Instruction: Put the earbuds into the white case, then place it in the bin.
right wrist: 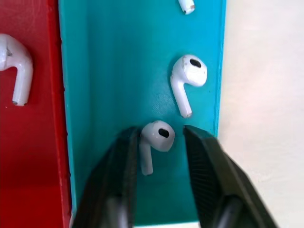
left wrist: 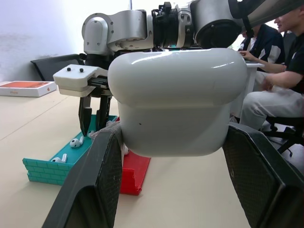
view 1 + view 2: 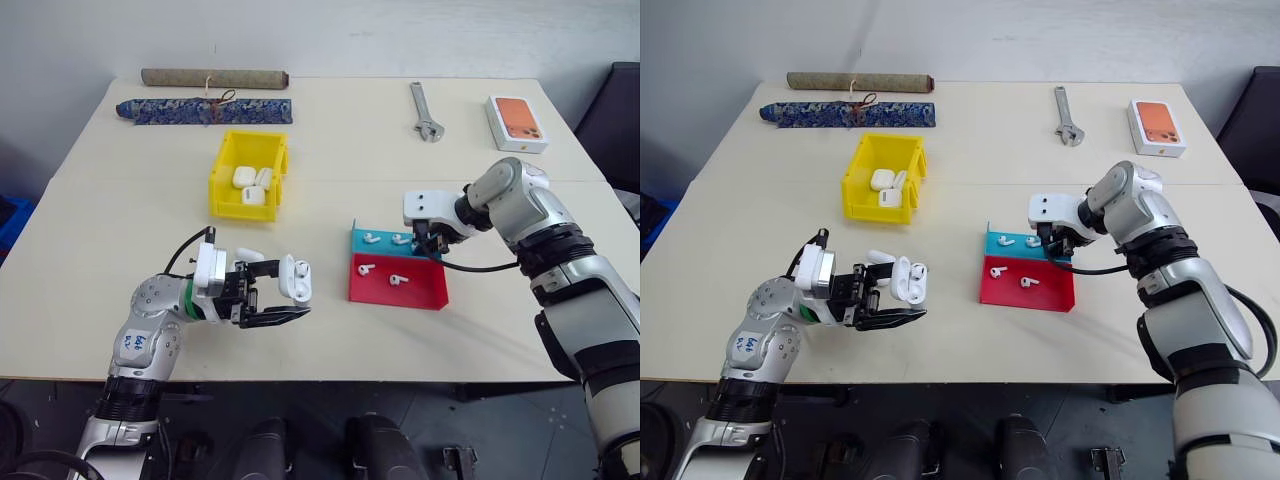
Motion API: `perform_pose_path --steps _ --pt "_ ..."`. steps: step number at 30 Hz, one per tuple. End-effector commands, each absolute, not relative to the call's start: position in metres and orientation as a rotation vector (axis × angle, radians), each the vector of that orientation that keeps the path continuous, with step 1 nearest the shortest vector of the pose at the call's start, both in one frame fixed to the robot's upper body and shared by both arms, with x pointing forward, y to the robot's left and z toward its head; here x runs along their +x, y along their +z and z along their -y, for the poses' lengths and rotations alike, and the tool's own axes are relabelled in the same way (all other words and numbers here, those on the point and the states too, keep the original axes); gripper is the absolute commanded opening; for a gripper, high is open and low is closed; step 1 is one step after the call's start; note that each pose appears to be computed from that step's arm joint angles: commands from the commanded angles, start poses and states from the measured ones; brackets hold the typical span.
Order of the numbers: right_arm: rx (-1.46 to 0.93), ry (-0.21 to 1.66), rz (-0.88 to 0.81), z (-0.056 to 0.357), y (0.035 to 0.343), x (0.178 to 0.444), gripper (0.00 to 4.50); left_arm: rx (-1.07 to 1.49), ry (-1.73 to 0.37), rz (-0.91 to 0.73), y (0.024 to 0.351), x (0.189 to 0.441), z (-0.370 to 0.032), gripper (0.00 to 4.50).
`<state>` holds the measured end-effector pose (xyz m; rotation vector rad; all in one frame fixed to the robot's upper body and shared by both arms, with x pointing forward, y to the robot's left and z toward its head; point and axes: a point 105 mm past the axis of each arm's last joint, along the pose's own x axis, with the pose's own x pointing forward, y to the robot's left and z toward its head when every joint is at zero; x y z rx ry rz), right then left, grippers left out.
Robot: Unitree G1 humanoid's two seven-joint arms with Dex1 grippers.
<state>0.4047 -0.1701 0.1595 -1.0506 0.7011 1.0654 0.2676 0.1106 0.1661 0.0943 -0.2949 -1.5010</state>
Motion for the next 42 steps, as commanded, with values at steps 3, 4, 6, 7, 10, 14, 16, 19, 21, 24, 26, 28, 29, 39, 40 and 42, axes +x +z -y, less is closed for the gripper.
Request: perform_pose_path --steps 3,4,6,7,10,14,16,19,21,24,26,28,29,39,40,42 --pt "-1.042 1.070 -0.710 0.175 0.160 0.403 0.02 0.124 -1.502 0.326 0.174 0.267 -0.112 2.75" --pt "-1.041 1.072 -0.712 0.175 0.160 0.402 0.02 0.124 -1.503 0.326 0.174 0.267 -0.113 2.75" --pt "-1.041 1.073 -0.713 0.176 0.160 0.401 0.02 0.126 -1.502 0.326 0.174 0.266 -0.112 2.75" --pt "-1.040 1.073 -0.712 0.177 0.160 0.401 0.02 0.126 -1.502 0.327 0.174 0.266 -0.112 2.75" --pt "-1.020 1.081 -0.713 0.177 0.163 0.399 0.02 0.127 -1.501 0.327 0.174 0.266 -0.112 2.75" --pt "-0.967 1.104 -0.730 0.178 0.172 0.393 0.02 0.129 -1.500 0.328 0.175 0.265 -0.111 2.75" --pt "-0.940 1.090 -0.708 0.177 0.180 0.394 0.02 0.129 -1.498 0.328 0.175 0.265 -0.111 2.75" --pt "-0.933 1.070 -0.678 0.177 0.189 0.395 0.59 0.130 -1.496 0.326 0.174 0.265 -0.112 2.75" --pt "-0.921 1.069 -0.650 0.174 0.194 0.397 1.19 0.130 -1.494 0.325 0.174 0.265 -0.112 2.75" --pt "-0.890 1.072 -0.599 0.162 0.200 0.401 1.89 0.129 -1.492 0.324 0.173 0.266 -0.113 2.75" --pt "-0.916 1.074 -0.573 0.155 0.199 0.404 1.89 0.128 -1.492 0.324 0.173 0.266 -0.112 2.75" --pt "-0.940 1.081 -0.560 0.150 0.196 0.406 1.89 0.128 -1.492 0.324 0.173 0.266 -0.112 2.75" --pt "-0.949 1.086 -0.558 0.148 0.195 0.407 1.89 0.128 -1.492 0.324 0.173 0.266 -0.112 2.75" --pt "-1.060 1.098 -0.565 0.145 0.185 0.415 1.89 0.132 -1.482 0.326 0.174 0.264 -0.112 2.75" --pt "-1.069 1.098 -0.567 0.145 0.184 0.416 1.89 0.132 -1.480 0.326 0.174 0.264 -0.112 2.75" --pt "-1.076 1.098 -0.570 0.146 0.182 0.417 1.89 0.132 -1.479 0.327 0.174 0.264 -0.112 2.75"
